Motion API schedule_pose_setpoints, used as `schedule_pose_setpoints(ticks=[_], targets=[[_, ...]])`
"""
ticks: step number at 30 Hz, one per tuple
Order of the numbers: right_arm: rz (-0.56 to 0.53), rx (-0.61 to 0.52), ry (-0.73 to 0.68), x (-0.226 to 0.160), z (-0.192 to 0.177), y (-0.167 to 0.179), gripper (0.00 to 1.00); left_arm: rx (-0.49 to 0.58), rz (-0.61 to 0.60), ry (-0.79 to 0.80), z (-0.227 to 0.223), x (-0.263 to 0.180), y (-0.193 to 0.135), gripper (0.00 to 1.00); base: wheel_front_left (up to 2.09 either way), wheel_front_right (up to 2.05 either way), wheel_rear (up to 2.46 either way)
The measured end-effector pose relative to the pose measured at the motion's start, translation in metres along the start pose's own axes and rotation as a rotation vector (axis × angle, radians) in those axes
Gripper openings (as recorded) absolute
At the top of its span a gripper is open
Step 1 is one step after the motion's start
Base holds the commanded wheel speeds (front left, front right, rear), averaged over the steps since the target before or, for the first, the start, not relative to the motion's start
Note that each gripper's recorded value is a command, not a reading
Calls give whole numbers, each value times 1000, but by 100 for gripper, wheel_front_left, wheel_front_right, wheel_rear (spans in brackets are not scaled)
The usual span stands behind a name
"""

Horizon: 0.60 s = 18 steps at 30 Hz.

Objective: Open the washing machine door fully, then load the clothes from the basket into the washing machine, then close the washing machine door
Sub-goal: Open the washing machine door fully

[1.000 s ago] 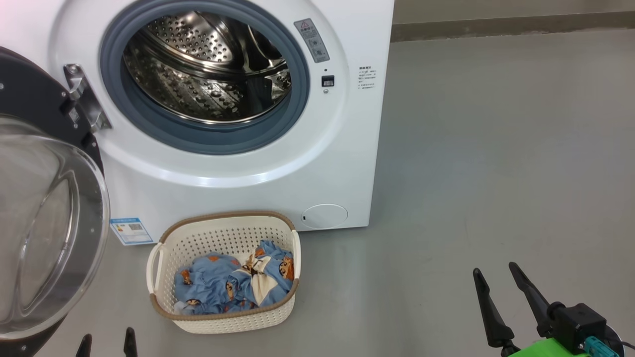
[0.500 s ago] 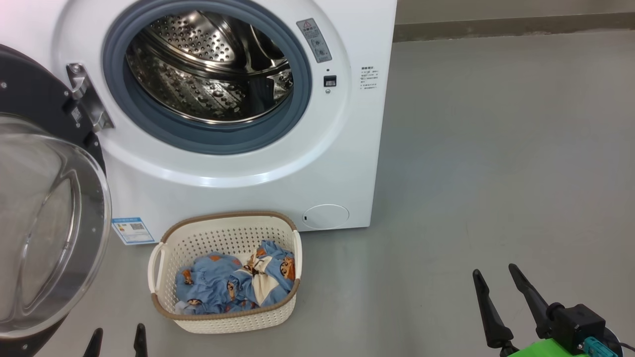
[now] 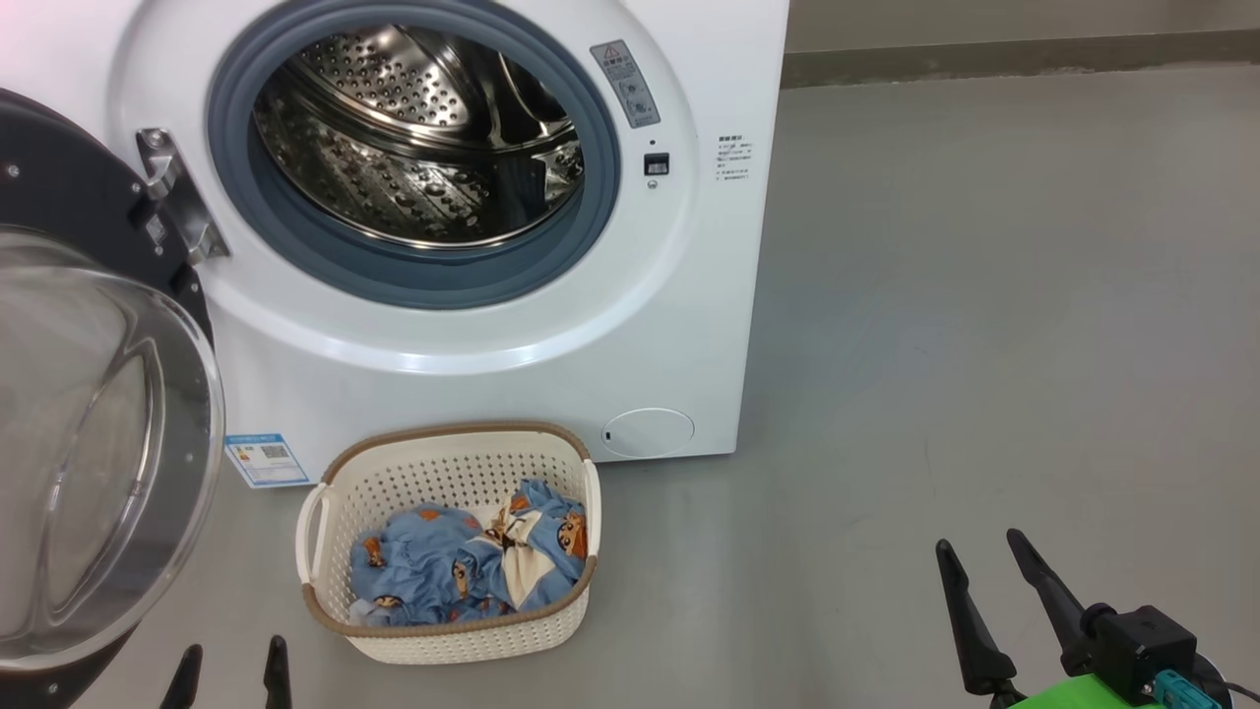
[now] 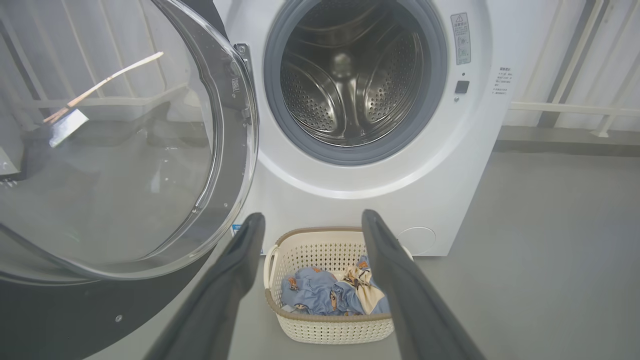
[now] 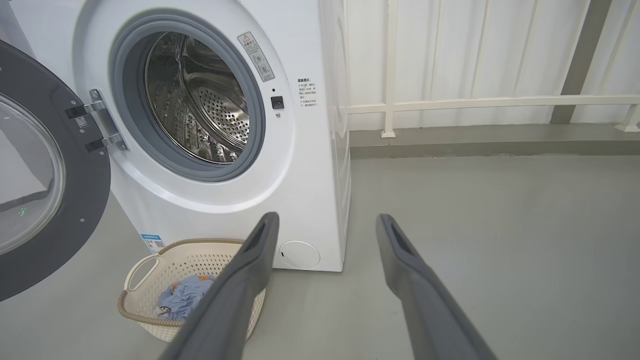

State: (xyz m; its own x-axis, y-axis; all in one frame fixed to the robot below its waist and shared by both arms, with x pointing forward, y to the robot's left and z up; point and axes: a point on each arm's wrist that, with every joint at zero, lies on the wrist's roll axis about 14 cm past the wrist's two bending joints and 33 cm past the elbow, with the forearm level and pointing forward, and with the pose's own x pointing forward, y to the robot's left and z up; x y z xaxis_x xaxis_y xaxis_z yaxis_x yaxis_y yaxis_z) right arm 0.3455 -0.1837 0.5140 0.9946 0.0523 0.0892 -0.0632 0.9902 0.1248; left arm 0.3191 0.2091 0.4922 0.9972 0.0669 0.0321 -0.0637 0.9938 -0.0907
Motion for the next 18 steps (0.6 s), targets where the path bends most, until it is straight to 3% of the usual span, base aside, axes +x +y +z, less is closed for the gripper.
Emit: schedule_pose_setpoints(ticks=[18], targets=[[0, 5, 11, 1, -4, 1, 100, 7, 4, -6, 2, 2, 3, 100, 0, 0, 0]])
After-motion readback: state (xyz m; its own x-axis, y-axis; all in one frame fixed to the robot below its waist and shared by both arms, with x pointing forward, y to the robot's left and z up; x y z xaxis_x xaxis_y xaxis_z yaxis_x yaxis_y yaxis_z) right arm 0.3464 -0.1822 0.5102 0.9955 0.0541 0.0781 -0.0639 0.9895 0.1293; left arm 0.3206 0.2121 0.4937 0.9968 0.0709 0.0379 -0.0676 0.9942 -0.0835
